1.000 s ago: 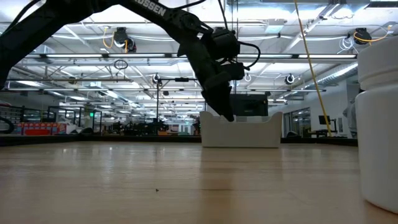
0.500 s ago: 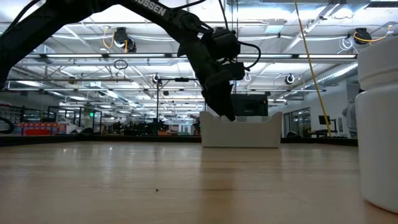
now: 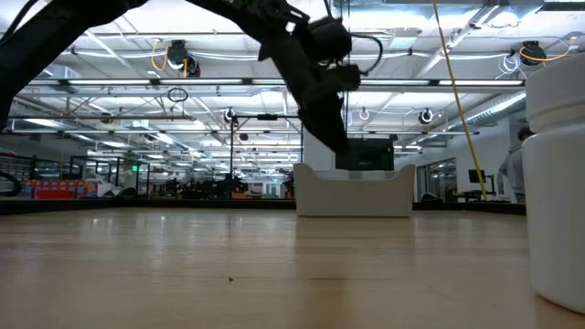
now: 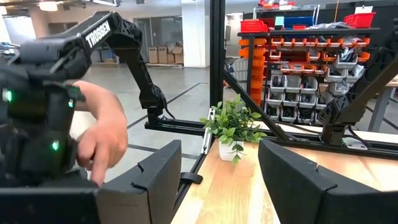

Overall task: Pick and place pill bottles into a basket
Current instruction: Put the white medicine bottle into the gray bin

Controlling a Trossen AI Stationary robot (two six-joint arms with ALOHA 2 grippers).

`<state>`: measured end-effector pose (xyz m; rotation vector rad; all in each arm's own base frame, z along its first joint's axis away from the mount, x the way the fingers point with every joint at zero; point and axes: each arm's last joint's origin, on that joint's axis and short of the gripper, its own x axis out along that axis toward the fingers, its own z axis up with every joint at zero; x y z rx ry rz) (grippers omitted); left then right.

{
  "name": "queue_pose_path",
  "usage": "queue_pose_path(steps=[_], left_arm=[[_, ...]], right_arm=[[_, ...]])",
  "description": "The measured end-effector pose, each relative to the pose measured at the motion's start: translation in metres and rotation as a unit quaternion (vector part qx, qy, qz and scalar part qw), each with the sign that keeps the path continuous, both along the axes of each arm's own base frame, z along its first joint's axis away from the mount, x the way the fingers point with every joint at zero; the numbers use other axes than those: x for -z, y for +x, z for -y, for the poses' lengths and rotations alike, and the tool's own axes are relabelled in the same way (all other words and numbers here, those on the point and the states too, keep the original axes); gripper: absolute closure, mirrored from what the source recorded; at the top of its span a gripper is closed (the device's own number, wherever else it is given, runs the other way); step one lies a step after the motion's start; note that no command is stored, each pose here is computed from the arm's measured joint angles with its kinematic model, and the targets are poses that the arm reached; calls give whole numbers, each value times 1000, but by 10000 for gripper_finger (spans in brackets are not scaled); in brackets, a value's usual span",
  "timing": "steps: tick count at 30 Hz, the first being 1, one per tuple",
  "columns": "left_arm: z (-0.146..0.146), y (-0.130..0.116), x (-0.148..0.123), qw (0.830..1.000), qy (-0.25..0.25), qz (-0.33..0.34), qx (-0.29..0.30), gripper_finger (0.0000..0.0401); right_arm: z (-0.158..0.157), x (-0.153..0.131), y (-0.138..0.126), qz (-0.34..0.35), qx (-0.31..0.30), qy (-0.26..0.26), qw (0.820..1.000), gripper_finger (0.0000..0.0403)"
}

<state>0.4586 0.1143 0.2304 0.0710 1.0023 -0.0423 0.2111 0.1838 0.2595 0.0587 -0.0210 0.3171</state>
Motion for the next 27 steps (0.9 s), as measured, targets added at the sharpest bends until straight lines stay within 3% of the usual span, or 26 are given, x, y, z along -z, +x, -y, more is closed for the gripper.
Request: queue_pose_path(steps=[10,20,27], left_arm=[[8,-35,-87,996,20,86,-4,104],[36,-119,-200,975,-14,220,16,130],[75,-173,-245,950,-60,292,89,144]], right_arm=[[0,-1,0,4,0,0,1000,195],[0,-1,0,5,0,4,1000,195],[0,-1,0,6,1,4,1000,195]])
